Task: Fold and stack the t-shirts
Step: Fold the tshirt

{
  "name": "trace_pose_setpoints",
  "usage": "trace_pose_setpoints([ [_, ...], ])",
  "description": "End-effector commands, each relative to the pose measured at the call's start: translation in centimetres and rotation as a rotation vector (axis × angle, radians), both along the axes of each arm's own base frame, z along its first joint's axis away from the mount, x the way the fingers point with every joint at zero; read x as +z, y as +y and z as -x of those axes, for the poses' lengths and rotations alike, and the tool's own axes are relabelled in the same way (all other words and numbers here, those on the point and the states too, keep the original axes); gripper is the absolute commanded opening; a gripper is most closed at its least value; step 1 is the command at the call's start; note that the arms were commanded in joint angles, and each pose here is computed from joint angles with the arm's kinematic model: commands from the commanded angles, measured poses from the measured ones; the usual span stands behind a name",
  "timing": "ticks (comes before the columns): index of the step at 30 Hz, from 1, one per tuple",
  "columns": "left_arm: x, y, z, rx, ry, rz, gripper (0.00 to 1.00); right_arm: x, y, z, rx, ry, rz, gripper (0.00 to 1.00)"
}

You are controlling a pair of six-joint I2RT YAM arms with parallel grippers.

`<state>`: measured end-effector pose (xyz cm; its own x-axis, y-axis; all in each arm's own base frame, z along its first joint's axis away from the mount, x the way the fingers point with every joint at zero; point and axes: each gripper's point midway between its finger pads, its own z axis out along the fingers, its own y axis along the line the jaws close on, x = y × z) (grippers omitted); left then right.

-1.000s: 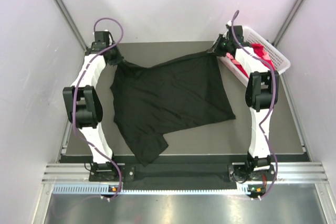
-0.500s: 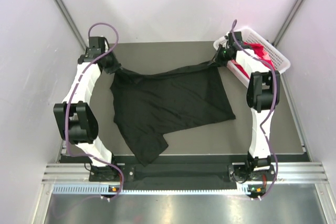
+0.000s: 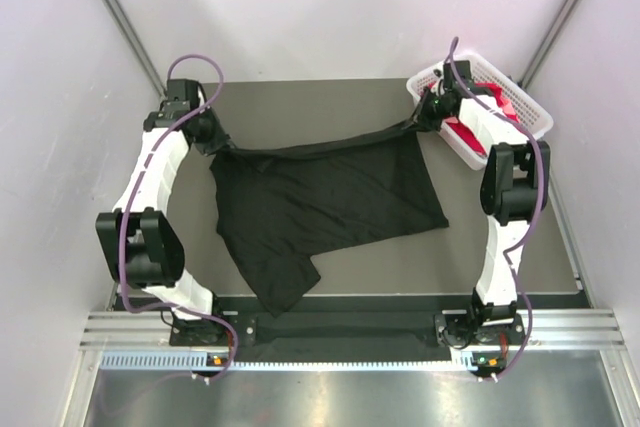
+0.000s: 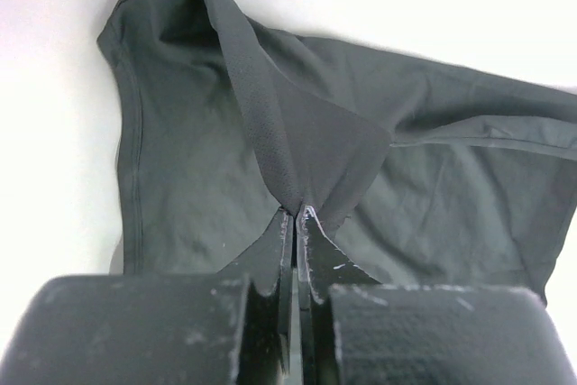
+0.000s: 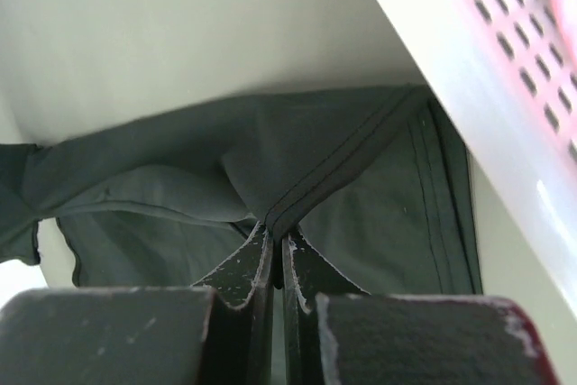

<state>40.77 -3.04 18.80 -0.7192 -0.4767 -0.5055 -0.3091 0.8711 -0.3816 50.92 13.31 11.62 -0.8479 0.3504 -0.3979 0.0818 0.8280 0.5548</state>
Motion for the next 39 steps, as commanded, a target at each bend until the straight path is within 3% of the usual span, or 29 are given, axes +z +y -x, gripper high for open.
trace_pose_setpoints([
  [1, 1.7, 0.1, 1.8, 0.008, -0.019, -0.01, 0.0, 3.3, -0.8, 0.9, 0.001, -0.055, -0.007, 0.01],
  [7, -0.4, 0.2, 4.3, 0.043, 0.089, 0.006, 0.0, 2.2, -1.0, 2.6, 0.006, 0.0, 0.009, 0.01],
  [15, -2.5, 0.4, 6.8, 0.092, 0.13, 0.004, 0.0, 0.3, -1.8, 4.3, 0.002, 0.057, 0.052, 0.02],
  [31, -7.2, 0.0, 9.2, 0.151, 0.257, 0.049, 0.0, -4.2, -3.0, 6.0, 0.016, 0.163, 0.173, 0.08],
  [32, -7.3, 0.2, 9.5, 0.162, 0.261, 0.043, 0.02, -4.5, -3.0, 6.5, 0.016, 0.181, 0.19, 0.1],
  [33, -7.4, 0.3, 9.7, 0.171, 0.269, 0.04, 0.12, -4.7, -3.2, 6.9, 0.017, 0.19, 0.201, 0.12],
  [34, -7.2, 0.4, 9.8, 0.184, 0.265, 0.036, 0.29, -4.3, -3.3, 7.2, 0.019, 0.186, 0.211, 0.14],
  [39, -3.8, 3.0, 9.0, 0.258, 0.127, -0.048, 0.6, -1.3, -4.8, 5.4, -0.024, 0.079, 0.301, 0.3],
])
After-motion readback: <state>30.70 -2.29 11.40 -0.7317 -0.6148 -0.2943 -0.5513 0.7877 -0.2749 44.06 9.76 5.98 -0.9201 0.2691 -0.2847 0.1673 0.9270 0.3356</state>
